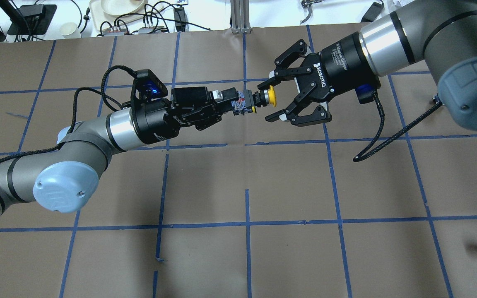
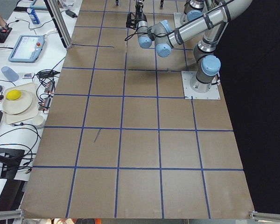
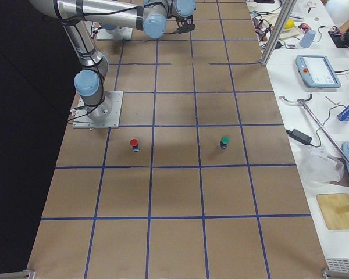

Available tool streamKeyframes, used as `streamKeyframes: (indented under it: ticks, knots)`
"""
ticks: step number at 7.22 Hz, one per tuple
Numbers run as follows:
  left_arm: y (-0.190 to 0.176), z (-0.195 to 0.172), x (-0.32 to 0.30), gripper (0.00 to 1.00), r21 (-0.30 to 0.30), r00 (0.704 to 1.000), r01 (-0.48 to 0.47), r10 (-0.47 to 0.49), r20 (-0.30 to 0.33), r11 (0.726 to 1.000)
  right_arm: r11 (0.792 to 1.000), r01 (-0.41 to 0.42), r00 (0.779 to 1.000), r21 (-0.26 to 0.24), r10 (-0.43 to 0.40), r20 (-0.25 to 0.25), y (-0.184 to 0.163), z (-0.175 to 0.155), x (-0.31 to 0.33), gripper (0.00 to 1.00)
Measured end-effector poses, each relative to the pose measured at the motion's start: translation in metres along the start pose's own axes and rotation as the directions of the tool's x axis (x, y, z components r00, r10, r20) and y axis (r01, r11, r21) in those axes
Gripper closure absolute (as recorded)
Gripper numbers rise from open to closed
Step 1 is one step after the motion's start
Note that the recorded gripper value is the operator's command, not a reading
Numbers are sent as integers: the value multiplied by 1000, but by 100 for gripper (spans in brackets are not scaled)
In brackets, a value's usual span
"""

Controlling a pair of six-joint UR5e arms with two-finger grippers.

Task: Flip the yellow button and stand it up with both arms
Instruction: 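Close the right gripper on the yellow cap held by the left gripper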

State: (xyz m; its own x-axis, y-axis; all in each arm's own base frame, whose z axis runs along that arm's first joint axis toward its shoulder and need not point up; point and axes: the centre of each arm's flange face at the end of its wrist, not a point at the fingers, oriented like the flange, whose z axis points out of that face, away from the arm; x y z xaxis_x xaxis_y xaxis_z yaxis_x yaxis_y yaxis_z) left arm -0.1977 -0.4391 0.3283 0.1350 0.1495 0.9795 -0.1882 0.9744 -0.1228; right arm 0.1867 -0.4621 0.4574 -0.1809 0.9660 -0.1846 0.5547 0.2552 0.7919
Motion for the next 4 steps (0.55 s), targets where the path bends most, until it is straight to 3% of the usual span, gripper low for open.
streamKeyframes:
  ticks: [1,2,4]
  knots:
    - [0,0,0,83,0,1000,0,0,0,1000,1000,0,1000,-1,0,1,0,0,0,83]
    - [0,0,0,5,-1,1000,-1,1,1,1000,1000,0,1000,-2,0,3,-1,-1,-1,84]
    - [-3,0,2,0,4,1000,0,0,-4,1000,1000,0,1000,-2,0,6,-2,-1,-2,87]
